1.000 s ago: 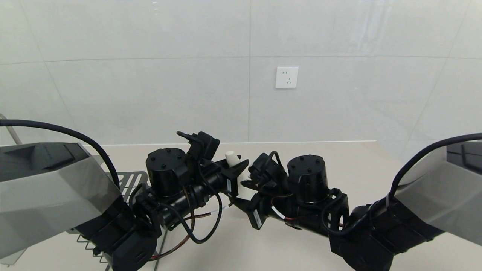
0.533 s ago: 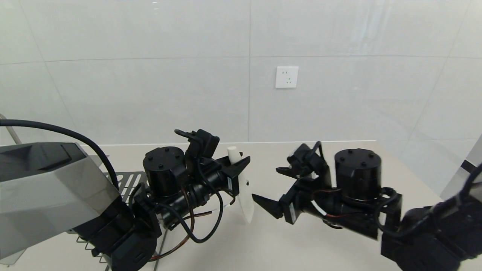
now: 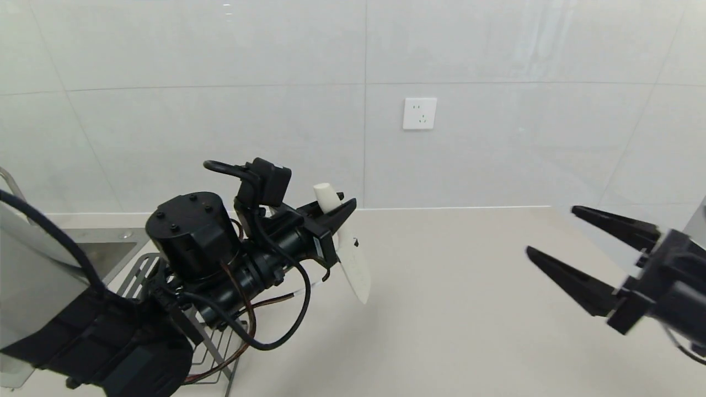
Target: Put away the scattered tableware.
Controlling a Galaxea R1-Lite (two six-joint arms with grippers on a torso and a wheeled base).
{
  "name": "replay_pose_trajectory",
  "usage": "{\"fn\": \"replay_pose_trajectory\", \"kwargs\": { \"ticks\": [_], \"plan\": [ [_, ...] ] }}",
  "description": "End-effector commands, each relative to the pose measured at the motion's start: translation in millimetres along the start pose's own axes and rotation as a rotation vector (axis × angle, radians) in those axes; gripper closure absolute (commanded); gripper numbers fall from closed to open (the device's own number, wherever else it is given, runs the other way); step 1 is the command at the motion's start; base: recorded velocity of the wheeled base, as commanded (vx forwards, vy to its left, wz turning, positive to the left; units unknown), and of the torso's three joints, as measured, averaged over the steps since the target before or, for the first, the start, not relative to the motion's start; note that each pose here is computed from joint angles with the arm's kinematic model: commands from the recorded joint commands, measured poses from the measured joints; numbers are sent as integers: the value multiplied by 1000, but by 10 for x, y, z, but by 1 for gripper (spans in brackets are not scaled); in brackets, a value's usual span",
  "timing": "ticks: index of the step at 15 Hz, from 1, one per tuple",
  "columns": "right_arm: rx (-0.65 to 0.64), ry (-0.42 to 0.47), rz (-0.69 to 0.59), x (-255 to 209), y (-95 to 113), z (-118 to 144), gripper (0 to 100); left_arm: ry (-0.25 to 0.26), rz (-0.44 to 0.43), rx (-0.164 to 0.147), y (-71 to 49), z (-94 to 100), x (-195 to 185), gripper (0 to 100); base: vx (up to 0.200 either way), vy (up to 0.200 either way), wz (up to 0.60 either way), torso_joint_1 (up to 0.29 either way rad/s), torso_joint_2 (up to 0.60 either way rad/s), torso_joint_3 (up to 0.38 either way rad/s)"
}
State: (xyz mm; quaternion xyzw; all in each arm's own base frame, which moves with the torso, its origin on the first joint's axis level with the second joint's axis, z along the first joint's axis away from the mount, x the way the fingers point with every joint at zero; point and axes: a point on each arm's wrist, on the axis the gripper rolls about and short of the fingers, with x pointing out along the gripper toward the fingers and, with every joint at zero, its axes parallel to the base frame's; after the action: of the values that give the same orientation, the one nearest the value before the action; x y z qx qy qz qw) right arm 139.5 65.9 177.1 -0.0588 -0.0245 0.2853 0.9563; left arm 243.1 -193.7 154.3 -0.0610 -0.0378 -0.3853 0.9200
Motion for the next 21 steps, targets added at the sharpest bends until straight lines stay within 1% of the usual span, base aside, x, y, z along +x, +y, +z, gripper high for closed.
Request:
{"fn": "replay_pose_trajectory", "kwargs": {
  "ticks": [1, 2, 4, 5, 6, 7, 8, 9, 10, 11, 12, 13, 14, 16, 18, 19, 20, 21],
  "plan": [
    [-92, -190, -151, -787, 8, 31, 0, -60, -34, 0, -152, 271, -313, 100, 0, 0, 0, 0, 0, 0],
    [-105, -230, -158, -922, 54, 6, 0, -81, -38, 1, -186, 375, -528, 100, 0, 0, 0, 0, 0, 0],
    [-119, -282, -172, -1062, 100, -4, 0, -161, -16, -5, -171, 602, -889, 100, 0, 0, 0, 0, 0, 0],
    [-125, -285, -196, -1121, 114, -28, 0, -200, 31, 13, -99, 710, -1082, 100, 0, 0, 0, 0, 0, 0],
    [-125, -268, -219, -1177, 132, -84, 0, -239, 83, 33, -34, 810, -1252, 100, 0, 0, 0, 0, 0, 0],
    [-122, -262, -232, -1215, 145, -106, 0, -268, 115, 48, -1, 878, -1359, 100, 0, 0, 0, 0, 0, 0],
    [-123, -249, -255, -1294, 179, -156, 0, -328, 192, 84, 53, 1008, -1605, 100, 0, 0, 0, 0, 0, 0],
    [-127, -245, -273, -1346, 203, -184, 0, -374, 252, 117, 65, 1089, -1794, 100, 0, 0, 0, 0, 0, 0],
    [-126, -242, -281, -1376, 218, -205, 0, -418, 276, 140, 27, 1143, -1950, 100, 0, 0, 0, 0, 0, 0],
    [-125, -234, -286, -1391, 228, -227, 0, -475, 267, 157, -47, 1216, -2080, 100, 0, 0, 0, 0, 0, 0],
    [-122, -218, -294, -1396, 231, -248, 0, -510, 257, 165, -97, 1256, -2156, 100, 0, 0, 0, 0, 0, 0],
    [-121, -211, -298, -1398, 232, -257, 0, -521, 250, 167, -117, 1268, -2184, 100, 0, 0, 0, 0, 0, 0],
    [-107, -163, -310, -1429, 257, -336, 0, -546, 224, 158, -186, 1293, -2280, 100, 0, 0, 0, 0, 0, 0],
    [-75, -64, -302, -1555, 365, -577, 0, -528, 241, 157, -248, 1271, -2434, 100, 0, 0, 0, 0, 0, 0],
    [-55, 5, -358, -1689, 488, -841, 0, -503, 319, 181, -302, 1231, -2622, 100, 0, 0, 0, 0, 0, 0],
    [-53, 24, -374, -1711, 500, -885, 0, -495, 358, 192, -331, 1215, -2700, 100, 0, 0, 0, 0, 0, 0],
    [-51, 25, -417, -1715, 490, -885, 0, -491, 389, 202, -341, 1206, -2735, 100, 0, 0, 0, 0, 0, 0],
    [-51, 30, -457, -1718, 481, -888, 0, -504, 433, 225, -344, 1249, -2750, 100, 0, 0, 0, 0, 0, 0]
  ]
}}
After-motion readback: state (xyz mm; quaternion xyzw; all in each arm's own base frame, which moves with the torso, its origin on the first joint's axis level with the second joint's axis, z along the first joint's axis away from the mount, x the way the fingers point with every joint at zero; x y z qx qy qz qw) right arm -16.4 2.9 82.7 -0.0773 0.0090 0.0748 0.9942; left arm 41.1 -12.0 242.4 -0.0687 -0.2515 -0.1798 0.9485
